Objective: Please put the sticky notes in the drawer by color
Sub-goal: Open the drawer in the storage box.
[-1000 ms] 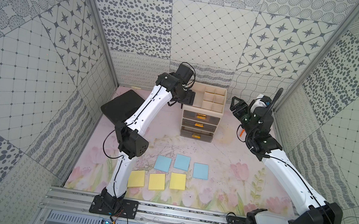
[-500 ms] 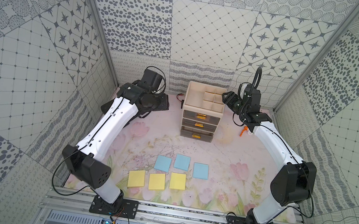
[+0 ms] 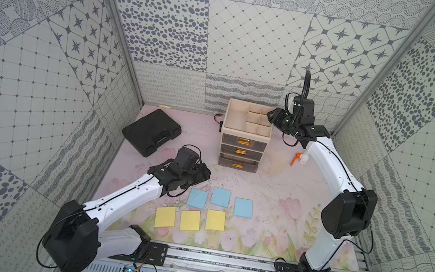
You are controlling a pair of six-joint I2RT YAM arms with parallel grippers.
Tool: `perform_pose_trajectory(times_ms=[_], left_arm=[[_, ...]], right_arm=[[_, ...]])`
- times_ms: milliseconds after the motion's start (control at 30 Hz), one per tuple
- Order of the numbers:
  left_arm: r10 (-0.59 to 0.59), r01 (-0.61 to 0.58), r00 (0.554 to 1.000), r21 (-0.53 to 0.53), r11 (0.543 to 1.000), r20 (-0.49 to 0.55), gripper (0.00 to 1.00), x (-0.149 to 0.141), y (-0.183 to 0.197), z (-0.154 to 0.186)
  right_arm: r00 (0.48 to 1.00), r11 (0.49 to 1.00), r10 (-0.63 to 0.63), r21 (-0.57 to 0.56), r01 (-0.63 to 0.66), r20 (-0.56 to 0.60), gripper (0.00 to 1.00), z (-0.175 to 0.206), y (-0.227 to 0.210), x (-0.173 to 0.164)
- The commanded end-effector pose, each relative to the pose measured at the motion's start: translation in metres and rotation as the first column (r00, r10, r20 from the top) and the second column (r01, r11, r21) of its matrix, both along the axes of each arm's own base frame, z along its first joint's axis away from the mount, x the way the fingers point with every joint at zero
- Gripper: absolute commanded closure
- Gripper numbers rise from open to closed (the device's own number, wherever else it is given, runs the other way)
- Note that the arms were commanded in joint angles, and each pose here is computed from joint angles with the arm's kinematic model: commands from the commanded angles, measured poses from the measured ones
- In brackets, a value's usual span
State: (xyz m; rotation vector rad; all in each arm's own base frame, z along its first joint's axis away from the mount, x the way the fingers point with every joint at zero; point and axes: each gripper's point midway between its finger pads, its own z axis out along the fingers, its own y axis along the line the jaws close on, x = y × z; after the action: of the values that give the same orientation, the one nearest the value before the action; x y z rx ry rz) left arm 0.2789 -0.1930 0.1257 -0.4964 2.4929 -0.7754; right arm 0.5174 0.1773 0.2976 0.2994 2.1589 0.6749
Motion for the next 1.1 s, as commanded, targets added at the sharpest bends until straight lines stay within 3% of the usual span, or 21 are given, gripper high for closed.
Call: perform_pose_trajectory(times_ms=[0,200,367,533,633,1067], left_arm=[[0.112,0.004,0.949,-0.366,0.931,0.294,0.22,0.048,-0.047,0.061],[0.111,0.086,0.91,-0.446,0.891,0.398,0.24,0.064,-0.066,0.064],[0.095,0.158,0.893,-0.505,0.849,0.44,0.31,0.076,-0.085,0.065],[0.096,0.198,0.882,-0.549,0.812,0.461,0.32,0.083,-0.095,0.069],[0.086,0.211,0.88,-0.546,0.81,0.468,0.33,0.081,-0.096,0.07],[0.086,0.214,0.88,-0.55,0.807,0.467,0.43,0.084,-0.092,0.068]], right_arm=[[0.998,0.999,-0.002,-0.042,-0.001,-0.068,0.51,-0.019,0.0,0.001],[0.993,0.997,-0.017,-0.078,0.008,-0.117,0.63,-0.03,0.011,-0.004],[0.985,0.996,-0.038,-0.091,0.023,-0.166,0.72,-0.046,0.021,-0.008],[0.974,0.993,-0.062,-0.111,0.039,-0.218,0.71,-0.057,0.024,-0.015],[0.966,0.992,-0.081,-0.113,0.054,-0.245,0.78,-0.063,0.026,-0.026],[0.948,0.994,-0.101,-0.074,0.083,-0.302,0.84,-0.085,0.036,-0.065]])
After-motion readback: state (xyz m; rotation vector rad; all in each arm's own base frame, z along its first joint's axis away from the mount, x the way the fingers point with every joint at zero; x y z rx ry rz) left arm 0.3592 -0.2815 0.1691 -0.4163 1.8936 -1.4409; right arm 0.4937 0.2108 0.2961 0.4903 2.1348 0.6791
